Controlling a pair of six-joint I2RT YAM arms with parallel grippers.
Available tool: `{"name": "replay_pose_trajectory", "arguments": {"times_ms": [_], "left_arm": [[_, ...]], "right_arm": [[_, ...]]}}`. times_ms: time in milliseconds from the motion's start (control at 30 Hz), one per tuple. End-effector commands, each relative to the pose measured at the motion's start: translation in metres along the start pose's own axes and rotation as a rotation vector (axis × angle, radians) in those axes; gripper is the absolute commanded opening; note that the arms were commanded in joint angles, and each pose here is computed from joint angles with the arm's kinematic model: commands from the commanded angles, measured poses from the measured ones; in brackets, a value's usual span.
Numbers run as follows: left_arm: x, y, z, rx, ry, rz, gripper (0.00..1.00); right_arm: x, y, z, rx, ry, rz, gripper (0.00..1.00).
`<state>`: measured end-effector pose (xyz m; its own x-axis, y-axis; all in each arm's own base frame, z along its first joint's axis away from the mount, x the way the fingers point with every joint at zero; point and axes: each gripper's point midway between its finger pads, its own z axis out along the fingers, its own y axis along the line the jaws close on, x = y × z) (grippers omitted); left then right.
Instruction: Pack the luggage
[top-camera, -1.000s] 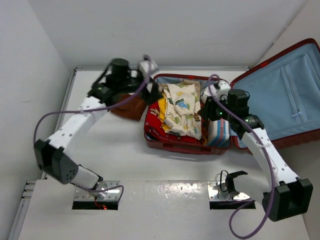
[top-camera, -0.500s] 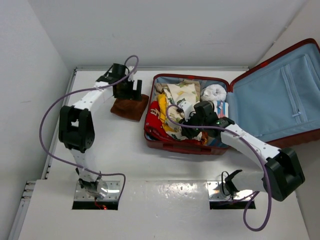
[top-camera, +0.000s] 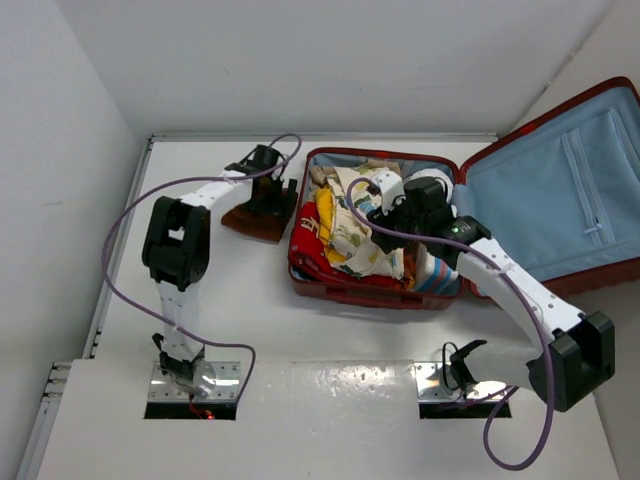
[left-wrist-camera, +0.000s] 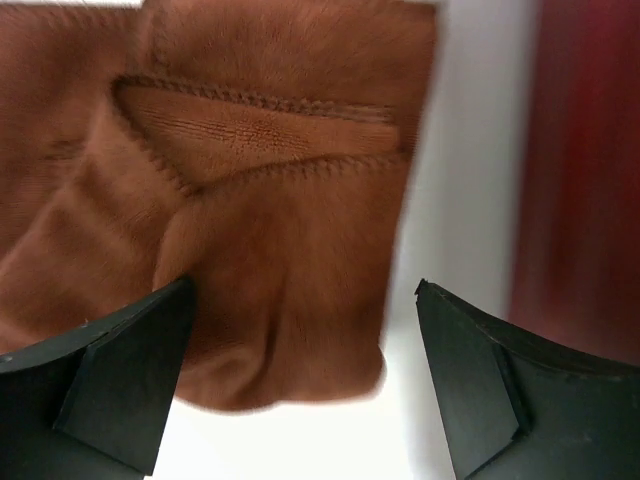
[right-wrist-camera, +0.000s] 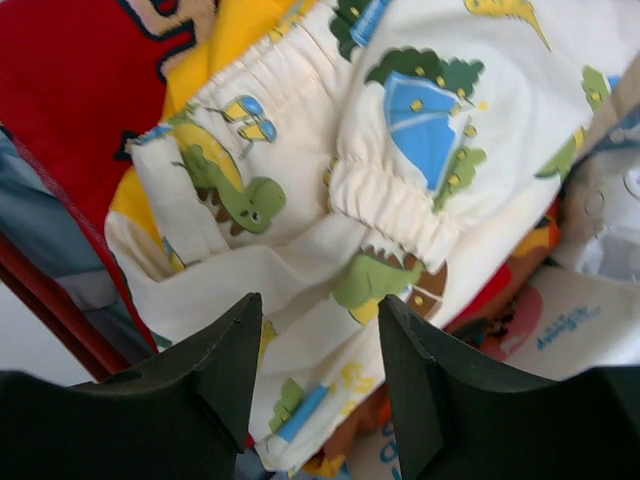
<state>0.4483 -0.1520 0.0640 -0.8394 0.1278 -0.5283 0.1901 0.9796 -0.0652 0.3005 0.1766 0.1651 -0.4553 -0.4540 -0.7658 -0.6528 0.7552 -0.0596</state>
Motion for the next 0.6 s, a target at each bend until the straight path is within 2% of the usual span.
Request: {"name": "replay_pose_trajectory", "arguments": {"times_ms": [0,233,333,433,467,567], "left_arm": [[-0.009,0.001,0.015,-0.086,-0.025,0.004,0.95],[0.009,-0.001,0.048,-0.111,0.031,0.045,0.90],[0.017,-0.001,0.057,-0.117,0.059,0.028,0.78],[0.028,0.011,0.059,-0.134,0.104,0.014,0.61],[0.028,0.012,0.059,-0.124,0.106,-0.004,0.52],[0.034,0.018,0.060,-0.064,0.136,-0.059,0.41]], "right_arm": [[-0.012,-0.015,-0.019,0.062,-0.023,0.023,0.51],[-0.017,-0.043,-0.034,0.145,-0.037,0.036,0.51],[-0.018,-0.054,-0.037,0.174,-0.042,0.027,0.51],[-0.023,-0.075,-0.045,0.227,-0.063,0.039,0.52],[-0.023,-0.082,-0.047,0.242,-0.068,0.051,0.52],[-0.027,-0.092,-0.053,0.267,-0.090,0.084,0.52]]}}
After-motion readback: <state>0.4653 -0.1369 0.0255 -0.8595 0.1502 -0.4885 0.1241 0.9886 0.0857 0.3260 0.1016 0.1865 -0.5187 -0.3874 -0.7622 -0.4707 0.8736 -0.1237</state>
